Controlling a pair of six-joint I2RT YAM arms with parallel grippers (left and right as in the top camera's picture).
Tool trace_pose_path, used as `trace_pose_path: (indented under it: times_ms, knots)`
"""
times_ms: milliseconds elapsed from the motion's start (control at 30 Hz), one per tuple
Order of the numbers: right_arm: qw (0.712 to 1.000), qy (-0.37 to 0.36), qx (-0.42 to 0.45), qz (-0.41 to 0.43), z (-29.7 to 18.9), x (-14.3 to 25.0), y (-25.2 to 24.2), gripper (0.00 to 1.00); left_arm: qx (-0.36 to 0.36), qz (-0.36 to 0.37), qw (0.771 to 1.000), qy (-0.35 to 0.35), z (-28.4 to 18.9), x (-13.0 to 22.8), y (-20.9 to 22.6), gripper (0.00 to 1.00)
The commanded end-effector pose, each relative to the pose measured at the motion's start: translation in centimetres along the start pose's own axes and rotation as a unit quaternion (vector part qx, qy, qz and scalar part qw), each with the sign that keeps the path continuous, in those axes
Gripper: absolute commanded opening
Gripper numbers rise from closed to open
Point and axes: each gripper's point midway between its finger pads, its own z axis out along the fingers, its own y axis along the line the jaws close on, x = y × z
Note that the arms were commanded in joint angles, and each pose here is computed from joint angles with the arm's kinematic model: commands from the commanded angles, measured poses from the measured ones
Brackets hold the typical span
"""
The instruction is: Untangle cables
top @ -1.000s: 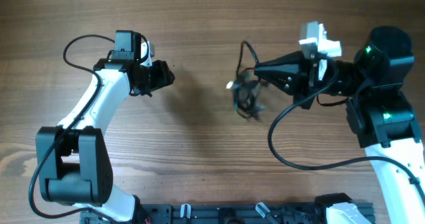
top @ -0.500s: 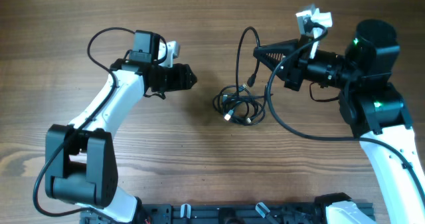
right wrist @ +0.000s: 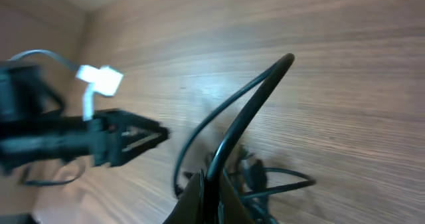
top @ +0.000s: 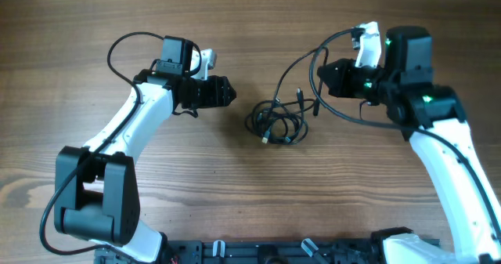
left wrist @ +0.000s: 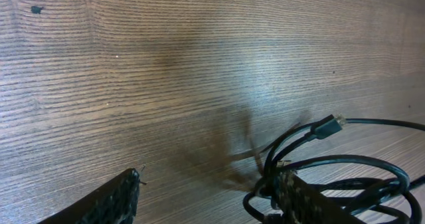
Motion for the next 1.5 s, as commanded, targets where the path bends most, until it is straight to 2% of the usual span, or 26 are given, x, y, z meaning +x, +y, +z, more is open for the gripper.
trace_pose_path:
  times_ms: [0,33,67,200,400,533,567,667,733,867,1100,1300,1333,1467]
  knots:
    - [0.999,0.025,0.037,0.008,2.4,0.4,-2.4,0.09,-0.001,0.008,1.000,0.008,0.5,0.5,0.2,0.70]
    - [0.998,0.038,0.042,0.014,3.3,0.8,-3.0,0.11,-0.001,0.008,1.000,0.008,0.5,0.5,0.2,0.71]
    - [0.997,0.054,0.048,0.023,4.4,1.3,-3.9,0.22,-0.001,0.008,1.000,0.008,0.5,0.5,0.2,0.71]
    - [0.994,0.082,0.058,0.038,6.5,2.4,-5.4,0.35,-0.001,0.008,1.000,0.008,0.5,0.5,0.2,0.71]
    - [0.997,0.051,0.047,0.025,4.2,-0.4,-3.1,0.57,-0.001,0.008,1.000,0.008,0.5,0.4,0.2,0.72]
    - [0.993,0.088,0.060,0.043,3.3,1.4,-3.2,0.74,-0.001,0.008,1.000,0.008,0.5,0.5,0.2,0.75]
    - [0.990,0.108,0.080,0.052,3.0,2.5,-3.9,0.77,-0.001,0.008,1.000,0.008,0.5,0.5,0.2,0.80]
    - [0.980,0.145,0.116,0.069,2.2,4.5,-5.1,0.79,-0.001,0.008,1.000,0.008,0.5,0.4,0.2,0.94]
    - [0.974,0.175,0.125,0.072,1.6,6.0,-5.4,0.82,-0.001,0.008,1.000,0.008,0.5,0.5,0.2,1.00]
    - [0.965,0.212,0.134,0.078,1.3,8.2,-6.0,0.88,-0.001,0.008,1.000,0.008,0.5,0.5,0.2,1.00]
    - [0.957,0.246,0.134,0.079,2.9,11.9,-6.5,0.88,0.000,0.008,1.000,0.008,0.5,0.5,0.2,1.00]
    - [0.957,0.257,0.120,0.059,4.8,14.1,-4.3,0.85,0.000,0.008,1.000,0.008,0.5,0.5,0.2,1.00]
    - [0.959,0.256,0.114,0.048,5.2,14.2,-3.6,0.84,-0.001,0.008,1.000,0.008,0.5,0.4,0.2,1.00]
    - [0.965,0.246,0.090,0.021,6.7,14.7,-0.7,0.71,0.000,0.008,1.000,0.008,0.5,0.5,0.2,1.00]
